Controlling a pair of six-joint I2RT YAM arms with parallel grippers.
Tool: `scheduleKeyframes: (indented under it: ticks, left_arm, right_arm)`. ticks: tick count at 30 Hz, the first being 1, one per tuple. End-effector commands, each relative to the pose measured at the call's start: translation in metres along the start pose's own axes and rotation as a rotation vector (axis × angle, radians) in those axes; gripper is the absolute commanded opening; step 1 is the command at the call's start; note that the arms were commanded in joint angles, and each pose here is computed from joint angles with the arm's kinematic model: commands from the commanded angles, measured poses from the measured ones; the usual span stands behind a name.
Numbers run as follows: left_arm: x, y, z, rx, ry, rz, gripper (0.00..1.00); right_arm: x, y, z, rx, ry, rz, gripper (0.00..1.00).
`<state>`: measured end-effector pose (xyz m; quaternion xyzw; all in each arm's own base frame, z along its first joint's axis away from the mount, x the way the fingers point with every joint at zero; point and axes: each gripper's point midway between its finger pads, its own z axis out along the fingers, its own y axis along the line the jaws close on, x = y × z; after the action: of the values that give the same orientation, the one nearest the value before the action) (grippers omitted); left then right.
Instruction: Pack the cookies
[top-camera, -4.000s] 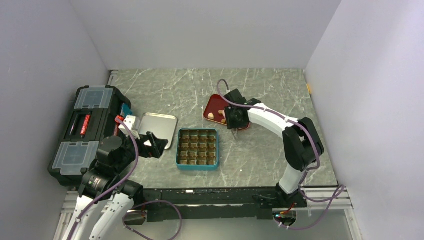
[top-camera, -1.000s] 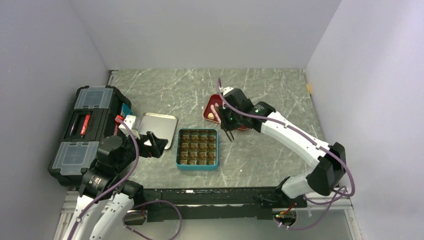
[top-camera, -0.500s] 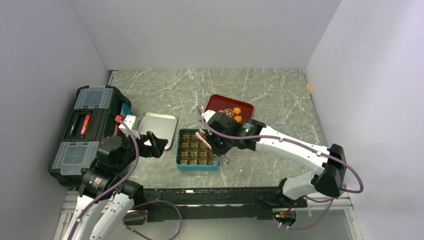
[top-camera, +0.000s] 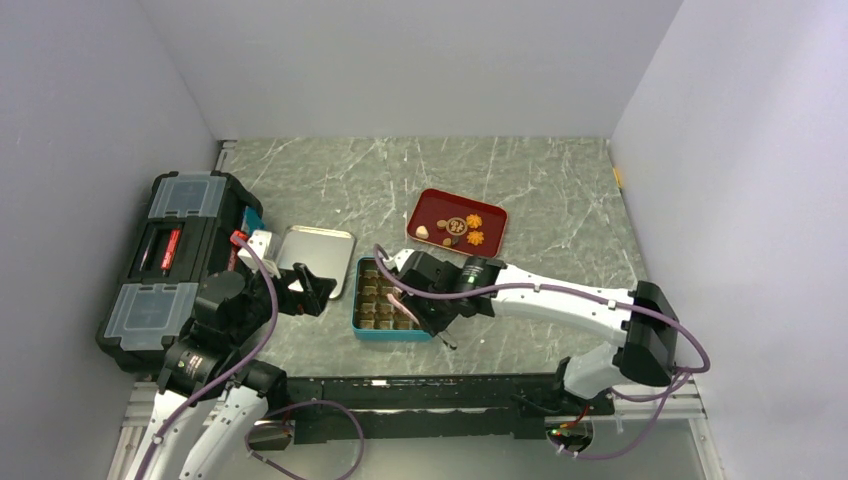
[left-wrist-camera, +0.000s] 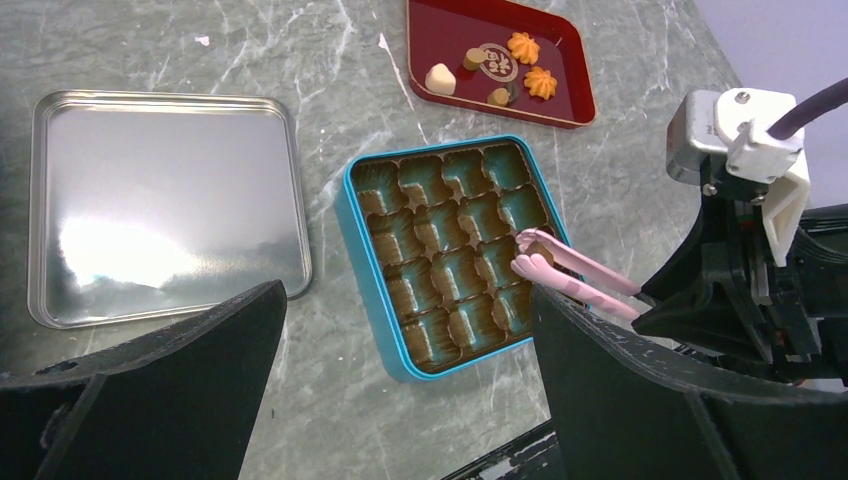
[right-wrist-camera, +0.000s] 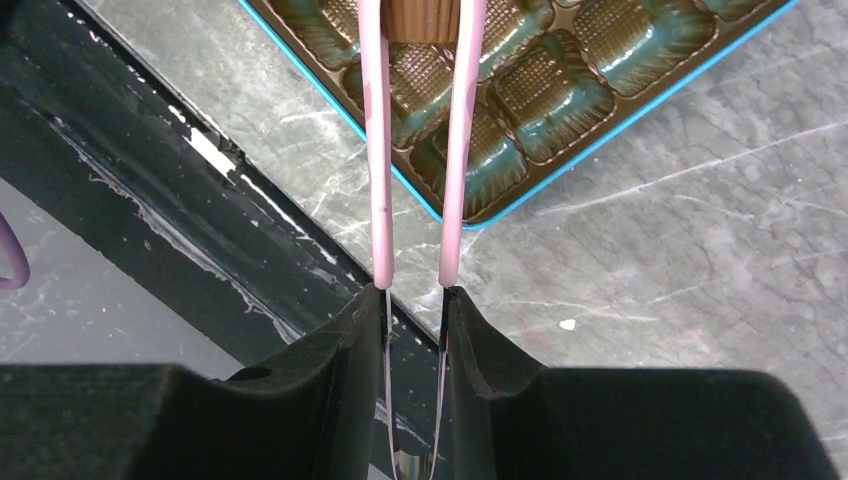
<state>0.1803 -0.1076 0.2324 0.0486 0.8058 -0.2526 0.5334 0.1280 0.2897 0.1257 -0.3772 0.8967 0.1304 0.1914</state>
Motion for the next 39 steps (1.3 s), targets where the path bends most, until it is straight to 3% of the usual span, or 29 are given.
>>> scheduleKeyframes:
  ticks: [1, 20, 39]
  left_arm:
    - [-0.012, -0.006, -0.002, 0.024, -0.031, 0.002, 0.99]
    - [-0.013, -0.008, -0.004, 0.030, -0.045, 0.005, 0.99]
    - [-0.014, -0.008, -0.006, 0.032, -0.051, 0.006, 0.99]
  right_arm:
    - [-0.022, 0.013, 0.003, -0.022, -0.065, 0.023, 0.15]
    - [-0.080, 0.015, 0.040, 0.053, -0.089, 0.027, 0.14]
    - [-0.102, -0.005, 0.065, 0.042, -0.079, 0.078, 0.14]
